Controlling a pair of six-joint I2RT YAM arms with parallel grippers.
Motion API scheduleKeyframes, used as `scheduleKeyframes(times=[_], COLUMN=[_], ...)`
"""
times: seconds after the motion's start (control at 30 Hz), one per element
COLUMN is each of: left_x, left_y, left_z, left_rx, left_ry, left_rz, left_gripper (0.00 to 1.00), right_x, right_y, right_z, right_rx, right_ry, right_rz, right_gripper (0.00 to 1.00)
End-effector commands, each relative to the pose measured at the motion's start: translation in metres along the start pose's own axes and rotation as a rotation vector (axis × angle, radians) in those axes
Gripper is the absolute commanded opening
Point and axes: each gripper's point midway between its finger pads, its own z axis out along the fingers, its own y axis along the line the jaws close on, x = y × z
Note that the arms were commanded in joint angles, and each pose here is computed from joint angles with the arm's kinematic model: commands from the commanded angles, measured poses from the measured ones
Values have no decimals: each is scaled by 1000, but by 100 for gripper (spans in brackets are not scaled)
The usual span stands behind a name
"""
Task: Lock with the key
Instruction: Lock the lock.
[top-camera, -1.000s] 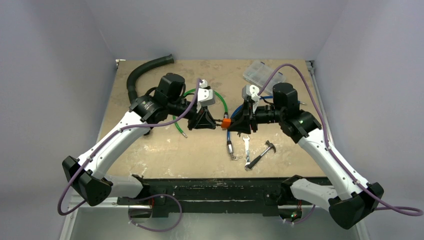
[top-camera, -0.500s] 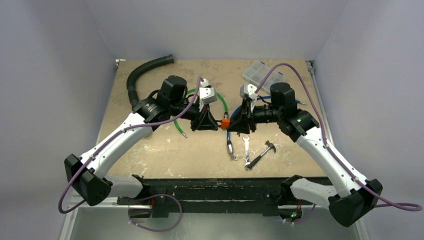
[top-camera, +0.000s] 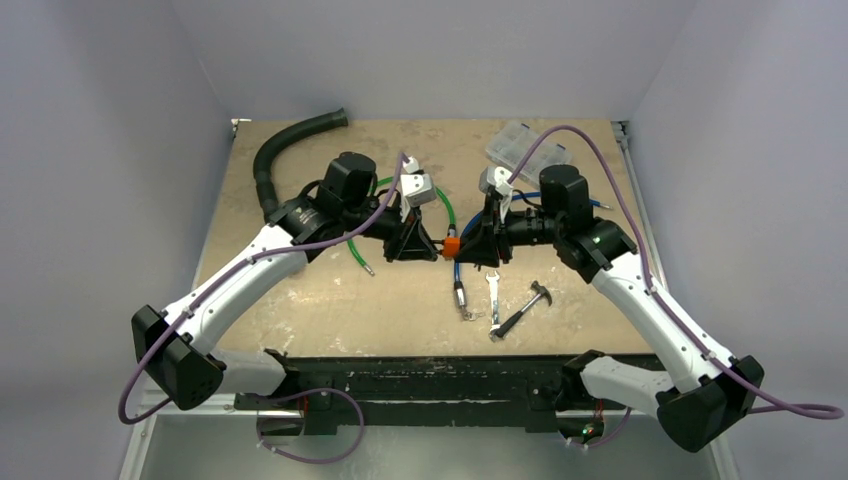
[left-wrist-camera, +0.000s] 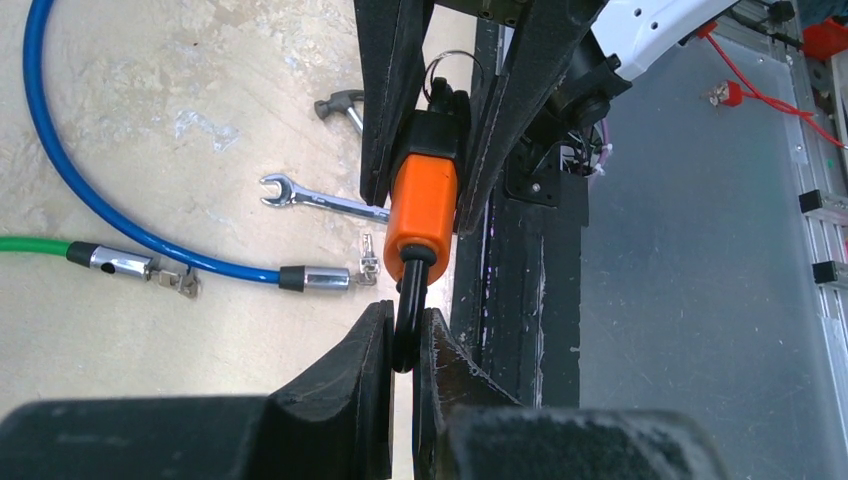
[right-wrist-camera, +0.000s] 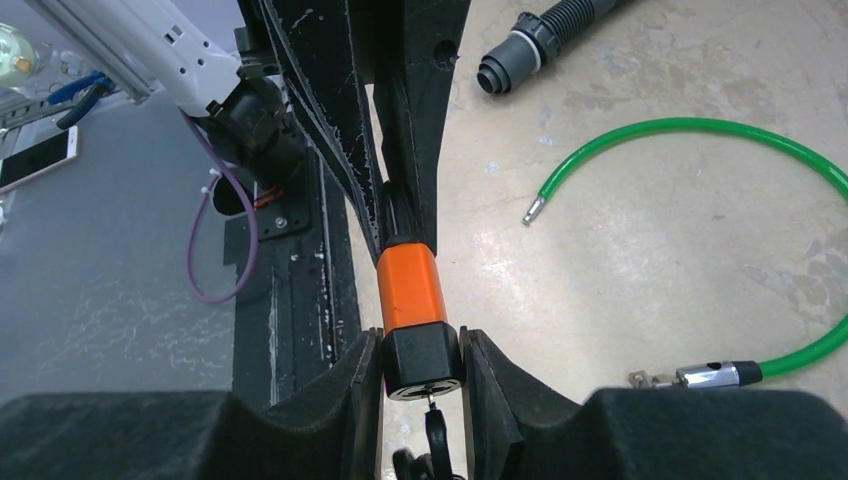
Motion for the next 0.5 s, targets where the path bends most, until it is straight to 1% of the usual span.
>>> scheduleKeyframes(times=[0.0, 0.47], left_x=[-31, -40], left_y=[-23, -29], left_z=[28, 38], left_rx=[121, 163], left_ry=[-103, -132], left_rz=[121, 149], left_gripper=[0, 0], right_x=[-51, -58], right_y=[24, 31], right_z=[15, 24], right_rx=[-126, -165], right_ry=[-157, -190], right_rz=[-165, -187], right_gripper=[0, 0])
